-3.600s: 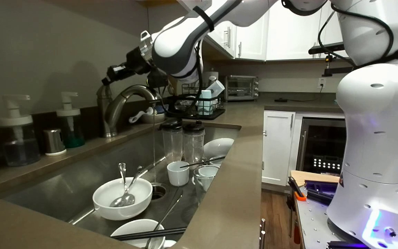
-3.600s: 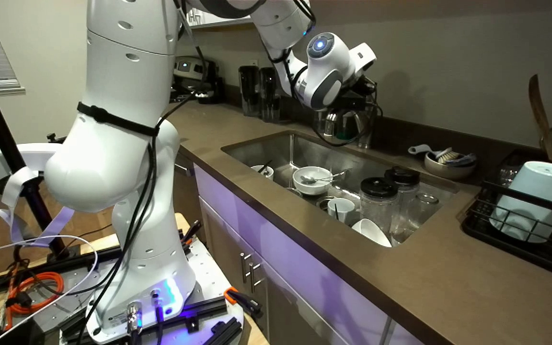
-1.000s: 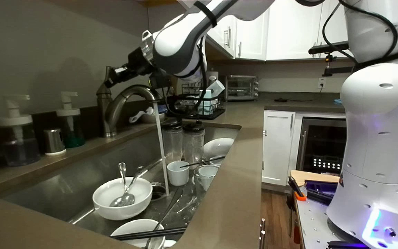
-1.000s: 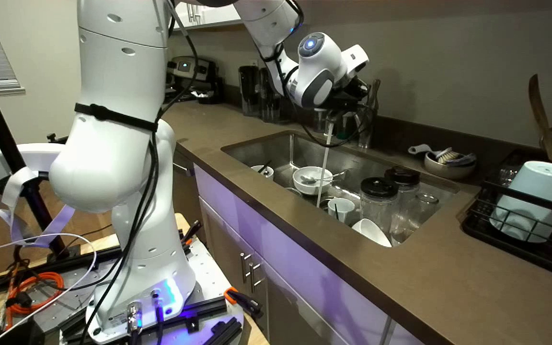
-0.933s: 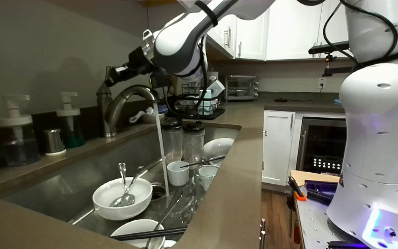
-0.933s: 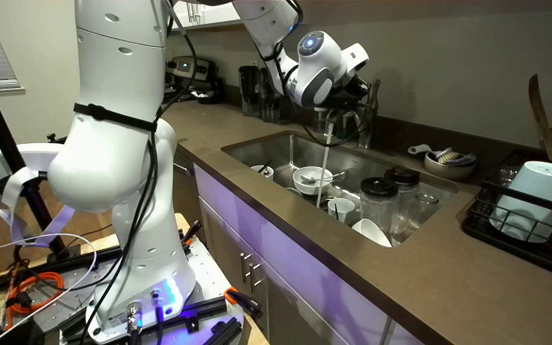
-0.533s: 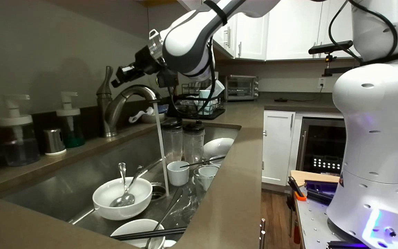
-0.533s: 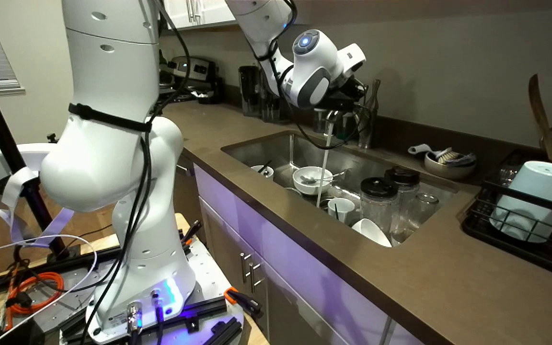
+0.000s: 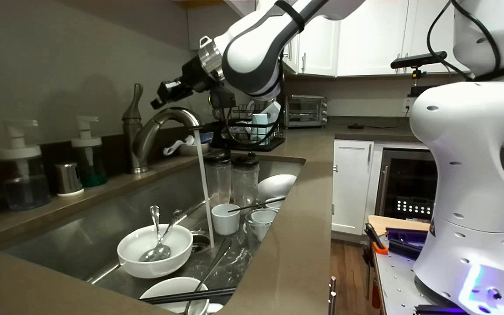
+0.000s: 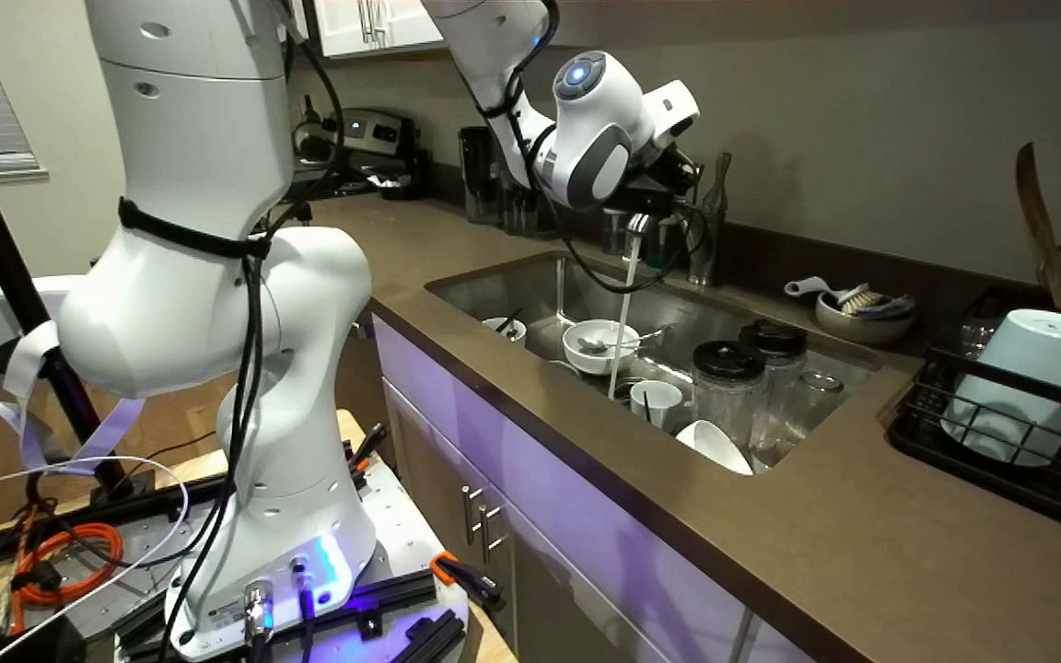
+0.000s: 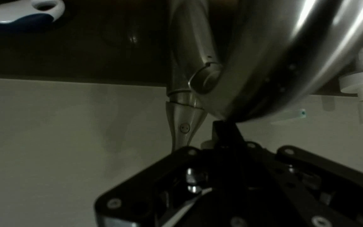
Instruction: Open the faucet
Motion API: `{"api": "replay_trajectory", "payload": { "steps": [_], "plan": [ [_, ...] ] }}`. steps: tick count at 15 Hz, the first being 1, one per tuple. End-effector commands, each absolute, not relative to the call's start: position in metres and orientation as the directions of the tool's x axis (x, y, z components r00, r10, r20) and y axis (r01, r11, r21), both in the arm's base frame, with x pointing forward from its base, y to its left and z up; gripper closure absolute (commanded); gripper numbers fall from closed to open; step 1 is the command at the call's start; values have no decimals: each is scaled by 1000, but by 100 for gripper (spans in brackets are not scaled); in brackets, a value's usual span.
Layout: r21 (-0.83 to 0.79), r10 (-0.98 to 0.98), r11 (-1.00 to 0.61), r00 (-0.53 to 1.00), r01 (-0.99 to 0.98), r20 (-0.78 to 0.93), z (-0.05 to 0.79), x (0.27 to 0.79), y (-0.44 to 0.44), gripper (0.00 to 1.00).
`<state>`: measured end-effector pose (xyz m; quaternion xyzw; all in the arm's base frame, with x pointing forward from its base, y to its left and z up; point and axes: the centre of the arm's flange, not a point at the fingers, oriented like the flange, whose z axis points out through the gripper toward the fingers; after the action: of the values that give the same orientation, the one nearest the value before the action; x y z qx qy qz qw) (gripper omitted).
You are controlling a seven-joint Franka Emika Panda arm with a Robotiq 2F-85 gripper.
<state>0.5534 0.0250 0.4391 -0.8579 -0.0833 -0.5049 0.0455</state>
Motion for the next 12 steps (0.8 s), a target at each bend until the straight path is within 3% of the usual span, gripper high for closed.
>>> {"api": "replay_trajectory", "payload": {
  "steps": [1,12],
  "plan": [
    [24,95,-986,446,162,890,418,481,13,97],
    [20,81,-991,464,135,882,431,440,-12,97]
  ]
}}
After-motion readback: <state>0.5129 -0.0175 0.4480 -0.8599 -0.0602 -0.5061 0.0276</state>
